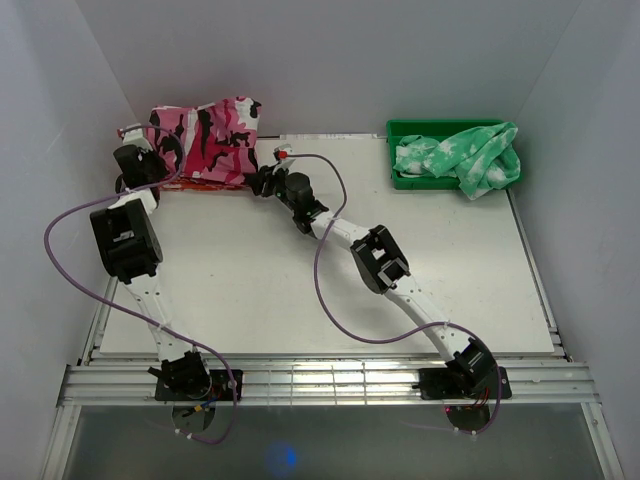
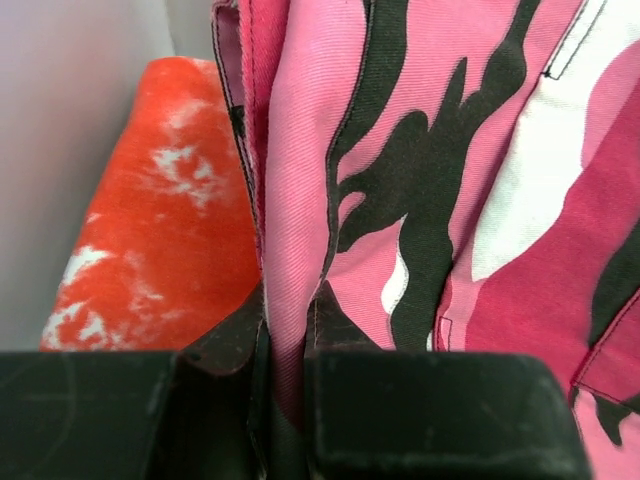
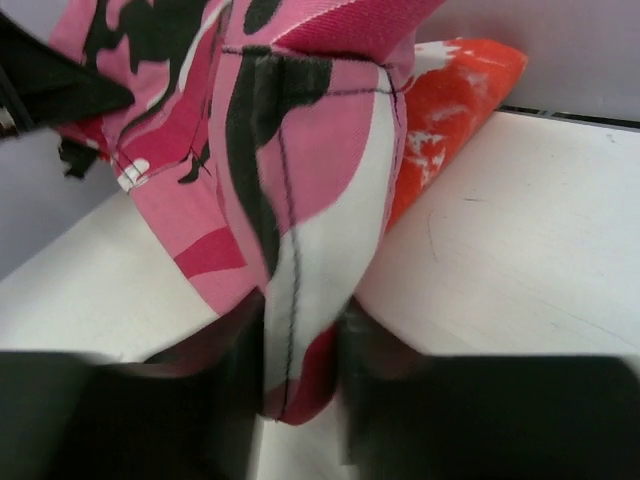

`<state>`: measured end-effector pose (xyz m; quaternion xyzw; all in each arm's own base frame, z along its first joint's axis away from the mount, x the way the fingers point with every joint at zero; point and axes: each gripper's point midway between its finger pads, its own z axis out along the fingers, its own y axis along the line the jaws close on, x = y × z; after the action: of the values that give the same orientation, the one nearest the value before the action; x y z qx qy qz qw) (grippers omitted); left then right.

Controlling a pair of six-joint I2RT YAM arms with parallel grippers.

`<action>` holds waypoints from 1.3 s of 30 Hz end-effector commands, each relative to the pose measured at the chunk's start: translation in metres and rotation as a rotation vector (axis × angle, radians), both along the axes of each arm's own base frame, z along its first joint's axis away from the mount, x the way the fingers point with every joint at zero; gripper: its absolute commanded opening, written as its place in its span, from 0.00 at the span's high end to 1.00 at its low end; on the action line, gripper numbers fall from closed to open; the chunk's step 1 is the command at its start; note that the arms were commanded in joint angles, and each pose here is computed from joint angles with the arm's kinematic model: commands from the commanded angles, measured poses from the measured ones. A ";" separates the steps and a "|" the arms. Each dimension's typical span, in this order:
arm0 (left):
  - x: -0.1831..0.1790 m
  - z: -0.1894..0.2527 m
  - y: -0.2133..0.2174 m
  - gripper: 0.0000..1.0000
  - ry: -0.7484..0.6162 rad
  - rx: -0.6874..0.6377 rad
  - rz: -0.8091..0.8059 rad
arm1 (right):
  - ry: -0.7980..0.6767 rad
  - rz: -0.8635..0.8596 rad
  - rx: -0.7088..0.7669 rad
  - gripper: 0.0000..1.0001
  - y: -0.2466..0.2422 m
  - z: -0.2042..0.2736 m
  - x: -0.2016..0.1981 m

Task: Fold and stack the trousers
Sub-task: Neatly place the folded trousers to the corner

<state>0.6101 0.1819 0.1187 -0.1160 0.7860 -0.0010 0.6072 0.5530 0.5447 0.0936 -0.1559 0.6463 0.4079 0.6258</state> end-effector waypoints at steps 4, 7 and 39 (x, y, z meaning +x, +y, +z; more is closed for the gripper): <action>-0.017 0.035 0.110 1.00 -0.127 0.180 0.348 | -0.115 -0.304 0.119 0.13 -0.078 0.051 0.068; -0.012 0.028 0.110 1.00 -0.107 0.177 0.331 | -0.125 -0.252 0.095 0.08 -0.080 0.063 0.063; -0.133 0.105 -0.185 0.02 0.388 0.082 -0.509 | 0.208 -0.059 -0.662 0.10 -0.388 0.156 -0.105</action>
<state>0.5101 0.0887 0.2979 0.0073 0.8346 -0.0600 0.5475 0.5051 0.1710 0.2840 -0.2307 0.7731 0.1729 0.5650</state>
